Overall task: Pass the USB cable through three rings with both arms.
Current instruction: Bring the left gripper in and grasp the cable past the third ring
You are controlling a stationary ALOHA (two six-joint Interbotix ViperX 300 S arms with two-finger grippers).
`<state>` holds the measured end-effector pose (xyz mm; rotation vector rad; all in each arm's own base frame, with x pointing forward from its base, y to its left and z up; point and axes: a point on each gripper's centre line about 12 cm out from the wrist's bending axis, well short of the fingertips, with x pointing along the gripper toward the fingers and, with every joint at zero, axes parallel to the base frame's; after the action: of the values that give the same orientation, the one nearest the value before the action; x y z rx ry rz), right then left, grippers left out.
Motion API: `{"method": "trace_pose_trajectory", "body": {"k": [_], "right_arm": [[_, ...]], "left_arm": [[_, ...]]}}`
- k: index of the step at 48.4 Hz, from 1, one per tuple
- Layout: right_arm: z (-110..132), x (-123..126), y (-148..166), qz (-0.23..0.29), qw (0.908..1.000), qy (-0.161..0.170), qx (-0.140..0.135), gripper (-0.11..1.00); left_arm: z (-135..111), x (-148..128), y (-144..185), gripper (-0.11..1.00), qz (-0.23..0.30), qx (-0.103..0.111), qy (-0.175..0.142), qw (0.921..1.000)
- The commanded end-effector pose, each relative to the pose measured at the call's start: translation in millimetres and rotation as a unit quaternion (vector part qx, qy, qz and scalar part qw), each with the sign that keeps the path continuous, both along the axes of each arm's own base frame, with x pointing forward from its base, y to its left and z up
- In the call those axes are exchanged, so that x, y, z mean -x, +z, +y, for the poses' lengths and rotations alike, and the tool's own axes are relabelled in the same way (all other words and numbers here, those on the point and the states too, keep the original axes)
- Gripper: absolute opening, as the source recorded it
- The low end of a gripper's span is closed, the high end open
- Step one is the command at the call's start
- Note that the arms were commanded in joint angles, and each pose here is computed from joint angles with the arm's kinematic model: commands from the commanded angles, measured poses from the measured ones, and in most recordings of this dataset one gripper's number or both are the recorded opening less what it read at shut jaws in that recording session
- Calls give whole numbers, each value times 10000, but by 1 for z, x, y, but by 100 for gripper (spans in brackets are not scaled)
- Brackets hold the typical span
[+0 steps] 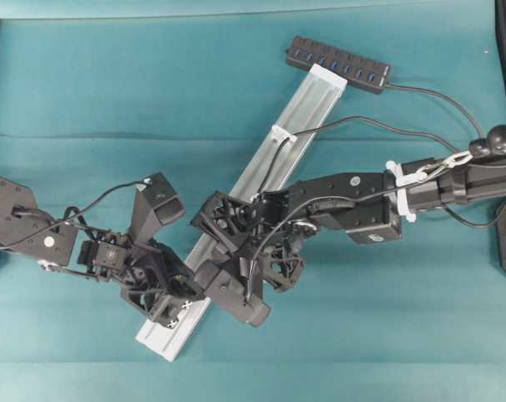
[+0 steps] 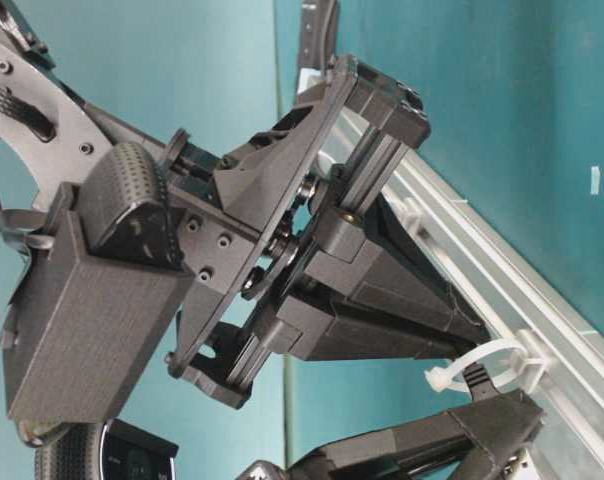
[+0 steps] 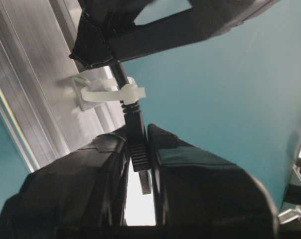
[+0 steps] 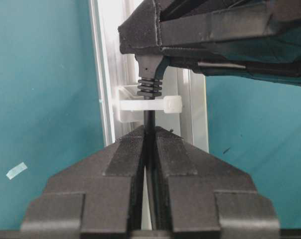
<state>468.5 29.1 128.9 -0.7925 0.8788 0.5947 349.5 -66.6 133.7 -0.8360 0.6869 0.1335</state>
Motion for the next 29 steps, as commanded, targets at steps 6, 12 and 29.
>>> {"method": "trace_pose_trajectory", "body": {"k": [6, 12, 29], "right_arm": [[1, -4, 5, -136, 9999, -48, -23, 6], [1, -4, 5, -151, 9999, -53, -20, 7], [-2, -2, 4, -95, 9996, -241, -121, 42]], "left_arm": [[-2, -5, 9, 11, -235, 35, -27, 9997], [-2, -5, 10, 11, -244, 33, -34, 9997], [-2, -2, 8, 11, -207, 62, -13, 9998]]}}
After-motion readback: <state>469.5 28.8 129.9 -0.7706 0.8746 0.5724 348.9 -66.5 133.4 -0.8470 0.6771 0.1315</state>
